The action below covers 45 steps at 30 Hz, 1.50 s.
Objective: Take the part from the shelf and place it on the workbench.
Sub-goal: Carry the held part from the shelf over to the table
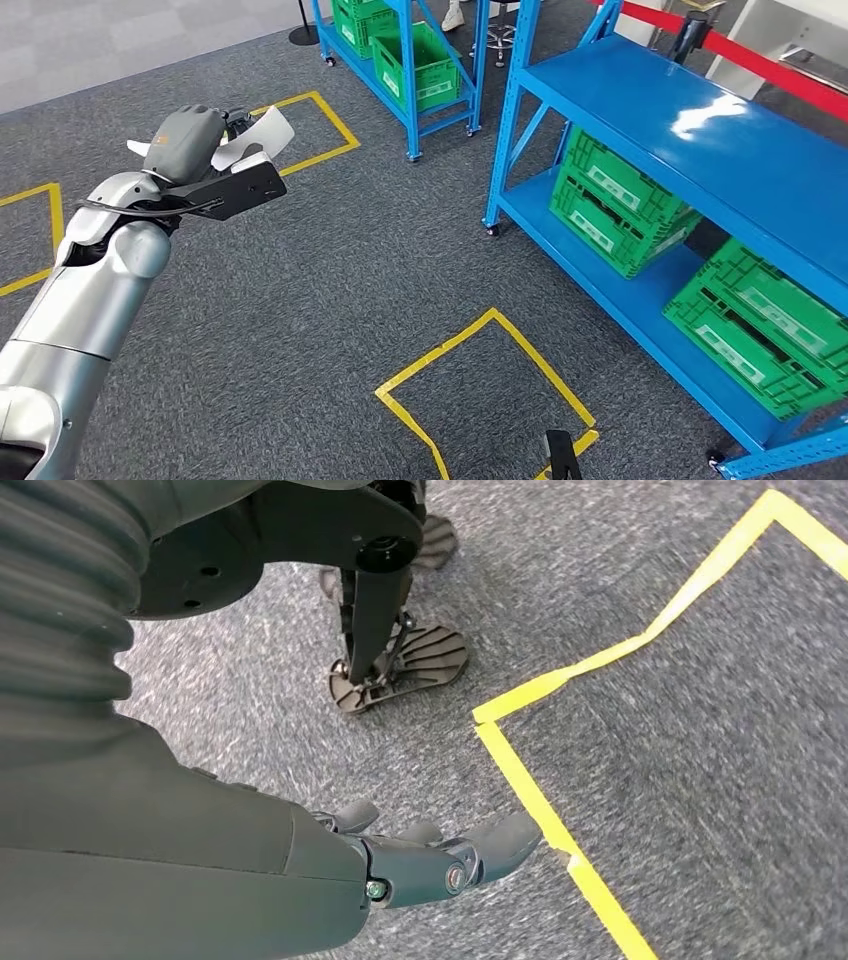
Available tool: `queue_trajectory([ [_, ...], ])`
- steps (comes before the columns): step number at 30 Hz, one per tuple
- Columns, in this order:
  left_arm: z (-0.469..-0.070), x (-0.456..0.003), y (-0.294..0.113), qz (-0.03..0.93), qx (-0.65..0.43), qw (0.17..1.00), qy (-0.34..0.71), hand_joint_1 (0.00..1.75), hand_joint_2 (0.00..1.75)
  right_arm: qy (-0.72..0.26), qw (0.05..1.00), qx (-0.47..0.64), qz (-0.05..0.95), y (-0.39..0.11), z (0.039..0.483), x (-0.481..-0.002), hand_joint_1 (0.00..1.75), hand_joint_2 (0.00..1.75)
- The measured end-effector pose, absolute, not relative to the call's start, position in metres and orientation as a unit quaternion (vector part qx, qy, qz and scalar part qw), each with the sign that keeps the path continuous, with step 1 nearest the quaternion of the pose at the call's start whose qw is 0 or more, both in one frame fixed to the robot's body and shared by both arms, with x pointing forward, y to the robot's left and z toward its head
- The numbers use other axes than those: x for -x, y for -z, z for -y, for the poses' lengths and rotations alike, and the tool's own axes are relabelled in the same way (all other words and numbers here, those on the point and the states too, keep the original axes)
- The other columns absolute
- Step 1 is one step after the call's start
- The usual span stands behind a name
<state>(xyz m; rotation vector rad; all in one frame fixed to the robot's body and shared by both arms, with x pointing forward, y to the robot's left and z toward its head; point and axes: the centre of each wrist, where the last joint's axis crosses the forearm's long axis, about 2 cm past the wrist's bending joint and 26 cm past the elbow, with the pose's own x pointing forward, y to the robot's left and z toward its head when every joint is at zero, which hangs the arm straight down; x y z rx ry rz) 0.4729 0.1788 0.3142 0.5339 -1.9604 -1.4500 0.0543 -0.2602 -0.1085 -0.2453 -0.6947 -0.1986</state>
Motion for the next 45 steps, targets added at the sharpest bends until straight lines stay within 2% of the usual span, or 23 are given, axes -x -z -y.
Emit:
queue_trajectory([
  [45,-0.172,-0.478,-0.328,0.752,-0.192,0.319,0.544,1.43,1.75,0.096,0.929,0.122,0.337,0.108,0.261,-0.057,0.00,1.75],
])
